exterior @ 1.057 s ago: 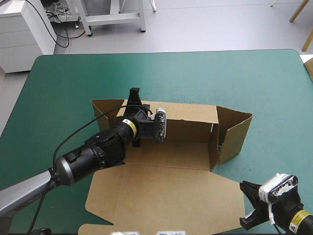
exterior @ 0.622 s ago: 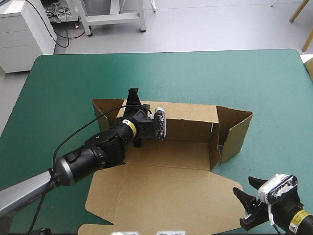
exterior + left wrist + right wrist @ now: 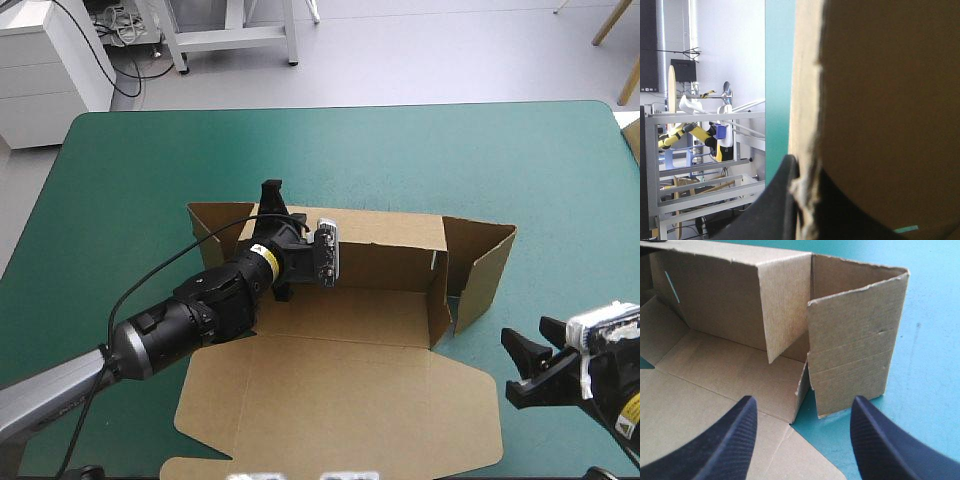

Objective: Fold the box

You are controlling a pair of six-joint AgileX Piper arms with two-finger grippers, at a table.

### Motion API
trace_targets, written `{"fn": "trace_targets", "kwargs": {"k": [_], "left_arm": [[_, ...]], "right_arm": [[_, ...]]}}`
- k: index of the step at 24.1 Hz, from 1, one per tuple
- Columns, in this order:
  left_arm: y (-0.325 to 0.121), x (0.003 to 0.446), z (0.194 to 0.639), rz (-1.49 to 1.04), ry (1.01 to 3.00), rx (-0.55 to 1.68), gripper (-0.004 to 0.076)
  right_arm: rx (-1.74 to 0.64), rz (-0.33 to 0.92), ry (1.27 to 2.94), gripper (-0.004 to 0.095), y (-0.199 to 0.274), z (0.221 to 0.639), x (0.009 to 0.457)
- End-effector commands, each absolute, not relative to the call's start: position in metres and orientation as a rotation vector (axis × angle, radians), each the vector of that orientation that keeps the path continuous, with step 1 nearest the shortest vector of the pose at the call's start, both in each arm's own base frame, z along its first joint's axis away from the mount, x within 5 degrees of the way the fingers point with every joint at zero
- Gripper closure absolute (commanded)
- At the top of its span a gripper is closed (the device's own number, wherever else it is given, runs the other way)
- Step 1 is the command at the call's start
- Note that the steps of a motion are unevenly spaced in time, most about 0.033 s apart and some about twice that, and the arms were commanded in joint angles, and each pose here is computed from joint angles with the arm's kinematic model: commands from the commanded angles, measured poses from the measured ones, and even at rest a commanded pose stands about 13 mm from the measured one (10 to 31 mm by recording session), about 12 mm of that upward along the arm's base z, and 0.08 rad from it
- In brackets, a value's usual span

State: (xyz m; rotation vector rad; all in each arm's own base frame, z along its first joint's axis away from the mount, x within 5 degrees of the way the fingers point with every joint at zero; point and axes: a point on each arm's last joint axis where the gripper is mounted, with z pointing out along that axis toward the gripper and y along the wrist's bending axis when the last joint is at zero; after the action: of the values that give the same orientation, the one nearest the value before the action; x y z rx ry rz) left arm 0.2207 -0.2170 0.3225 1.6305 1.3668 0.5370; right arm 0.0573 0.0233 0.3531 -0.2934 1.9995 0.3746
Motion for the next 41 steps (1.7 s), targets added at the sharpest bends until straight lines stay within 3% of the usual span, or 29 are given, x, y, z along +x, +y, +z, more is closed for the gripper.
{"fn": "trace_targets", "kwargs": {"k": [1,8,22,28,35,41], "left_arm": [[-0.216,0.216,0.335,0.499,1.364,1.578,0.0731],[-0.216,0.216,0.335,0.499,1.364,1.578,0.0731],[-0.216,0.216,0.335,0.500,1.366,1.578,0.0731],[-0.216,0.216,0.335,0.499,1.364,1.578,0.0731],[-0.216,0.216,0.335,0.499,1.364,1.578,0.0731],[-0.217,0.216,0.335,0.497,1.359,1.580,0.0731]], "right_arm": [[-0.274,0.370,1.949,0.0388,0.033,0.385,0.075],[-0.273,0.223,2.056,0.0397,0.067,0.431,0.139],[-0.214,0.124,2.129,0.0397,0.090,0.481,0.209],[-0.246,0.137,2.236,0.0396,0.076,0.474,0.251],[-0.332,0.180,2.467,0.0396,0.066,0.418,0.314],[-0.414,0.149,2.496,0.0397,0.068,0.404,0.326]]}}
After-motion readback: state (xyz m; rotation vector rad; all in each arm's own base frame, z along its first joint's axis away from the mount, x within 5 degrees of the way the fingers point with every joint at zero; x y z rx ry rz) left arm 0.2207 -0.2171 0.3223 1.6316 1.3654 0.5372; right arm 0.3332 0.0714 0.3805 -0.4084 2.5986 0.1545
